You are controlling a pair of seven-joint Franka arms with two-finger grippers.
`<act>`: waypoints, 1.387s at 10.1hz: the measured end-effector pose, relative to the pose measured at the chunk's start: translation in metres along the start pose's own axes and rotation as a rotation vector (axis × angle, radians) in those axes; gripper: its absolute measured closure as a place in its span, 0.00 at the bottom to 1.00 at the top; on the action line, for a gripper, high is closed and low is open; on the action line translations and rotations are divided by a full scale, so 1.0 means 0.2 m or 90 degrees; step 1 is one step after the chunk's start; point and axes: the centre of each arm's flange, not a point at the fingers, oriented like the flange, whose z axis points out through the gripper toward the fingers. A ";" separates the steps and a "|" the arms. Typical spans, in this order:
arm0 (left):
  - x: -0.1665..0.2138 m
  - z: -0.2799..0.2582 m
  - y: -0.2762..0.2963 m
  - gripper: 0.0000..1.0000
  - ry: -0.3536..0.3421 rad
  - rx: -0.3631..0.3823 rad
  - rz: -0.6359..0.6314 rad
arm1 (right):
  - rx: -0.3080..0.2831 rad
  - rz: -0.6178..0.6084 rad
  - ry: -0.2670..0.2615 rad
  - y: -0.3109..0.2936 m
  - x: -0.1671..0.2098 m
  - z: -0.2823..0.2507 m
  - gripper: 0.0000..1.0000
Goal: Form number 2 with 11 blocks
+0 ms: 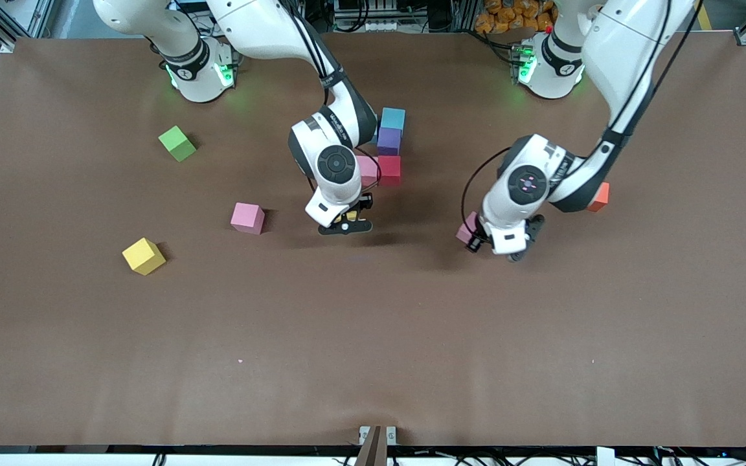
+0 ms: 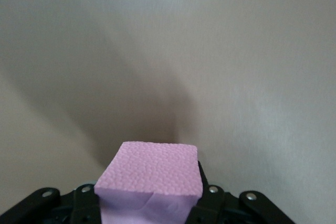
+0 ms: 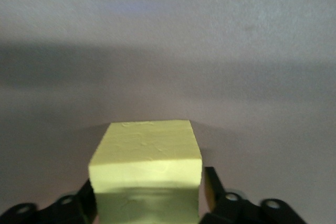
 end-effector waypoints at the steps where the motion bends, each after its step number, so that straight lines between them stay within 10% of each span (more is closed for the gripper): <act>1: -0.12 0.02 0.02 0.44 -0.002 0.002 -0.033 | 0.002 0.000 0.002 0.00 0.00 -0.01 0.00; 11: -0.96 0.08 0.24 0.44 -0.041 -0.022 -0.283 | 0.073 0.087 -0.024 0.53 0.18 -0.65 0.00; 14: -0.98 0.08 0.26 0.44 -0.045 -0.025 -0.312 | 0.034 0.139 -0.040 0.92 0.26 -0.55 0.00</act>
